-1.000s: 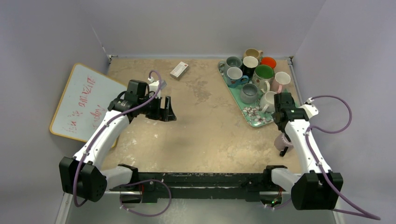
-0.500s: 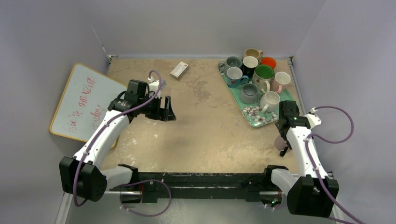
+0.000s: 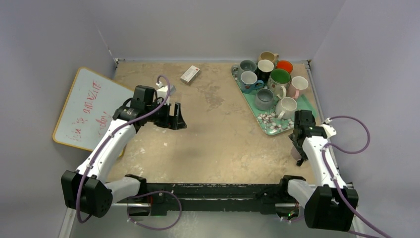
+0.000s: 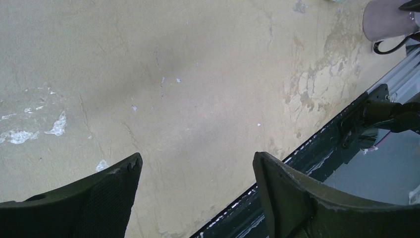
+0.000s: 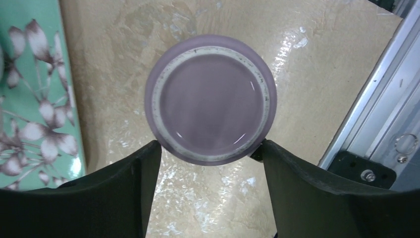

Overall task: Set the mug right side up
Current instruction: Turn over the cup at the corner of the board.

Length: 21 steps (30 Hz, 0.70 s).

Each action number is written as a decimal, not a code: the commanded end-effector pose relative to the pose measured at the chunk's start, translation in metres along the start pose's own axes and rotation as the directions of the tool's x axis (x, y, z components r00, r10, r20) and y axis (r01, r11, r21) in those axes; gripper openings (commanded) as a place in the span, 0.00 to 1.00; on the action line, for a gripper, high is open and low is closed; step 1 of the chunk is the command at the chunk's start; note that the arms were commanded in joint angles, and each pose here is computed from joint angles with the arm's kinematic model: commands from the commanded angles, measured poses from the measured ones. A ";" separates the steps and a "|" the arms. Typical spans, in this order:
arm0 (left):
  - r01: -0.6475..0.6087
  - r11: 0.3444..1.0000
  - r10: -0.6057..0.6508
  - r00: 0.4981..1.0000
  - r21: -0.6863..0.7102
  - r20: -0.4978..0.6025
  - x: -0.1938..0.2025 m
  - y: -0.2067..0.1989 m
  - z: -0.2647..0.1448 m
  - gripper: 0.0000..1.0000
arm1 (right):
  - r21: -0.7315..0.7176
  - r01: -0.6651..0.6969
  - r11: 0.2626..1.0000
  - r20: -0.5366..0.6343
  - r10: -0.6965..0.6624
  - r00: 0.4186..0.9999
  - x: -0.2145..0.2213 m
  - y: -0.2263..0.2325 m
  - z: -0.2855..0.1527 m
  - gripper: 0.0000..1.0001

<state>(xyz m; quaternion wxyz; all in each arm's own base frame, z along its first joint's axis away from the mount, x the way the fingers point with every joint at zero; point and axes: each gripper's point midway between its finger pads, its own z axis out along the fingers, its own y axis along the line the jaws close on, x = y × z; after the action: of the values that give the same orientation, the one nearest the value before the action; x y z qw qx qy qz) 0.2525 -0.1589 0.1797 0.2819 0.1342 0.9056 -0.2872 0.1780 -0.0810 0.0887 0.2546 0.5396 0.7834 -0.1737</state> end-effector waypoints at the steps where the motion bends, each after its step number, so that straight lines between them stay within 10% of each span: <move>1: -0.039 0.999 0.038 0.998 0.031 0.049 -0.009 -0.007 -0.006 0.81 | -0.013 0.013 1.000 -0.039 -0.013 0.999 0.011 0.004 0.007 0.74; 12: -0.043 0.998 0.041 0.998 0.040 0.056 -0.010 -0.009 -0.008 0.81 | -0.011 0.006 1.000 -0.062 -0.007 0.998 0.017 0.006 0.011 0.74; 21: -0.042 0.998 0.040 0.998 0.038 0.053 -0.010 -0.008 -0.006 0.82 | -0.025 0.016 1.000 -0.104 -0.019 0.994 0.030 0.011 0.019 0.50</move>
<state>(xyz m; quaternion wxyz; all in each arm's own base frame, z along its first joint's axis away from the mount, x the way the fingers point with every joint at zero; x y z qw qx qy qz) 0.2502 -0.1609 0.1833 0.2841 0.1379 0.9018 -0.2950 0.1786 -0.0650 0.0516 0.2050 0.5298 0.8094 -0.1491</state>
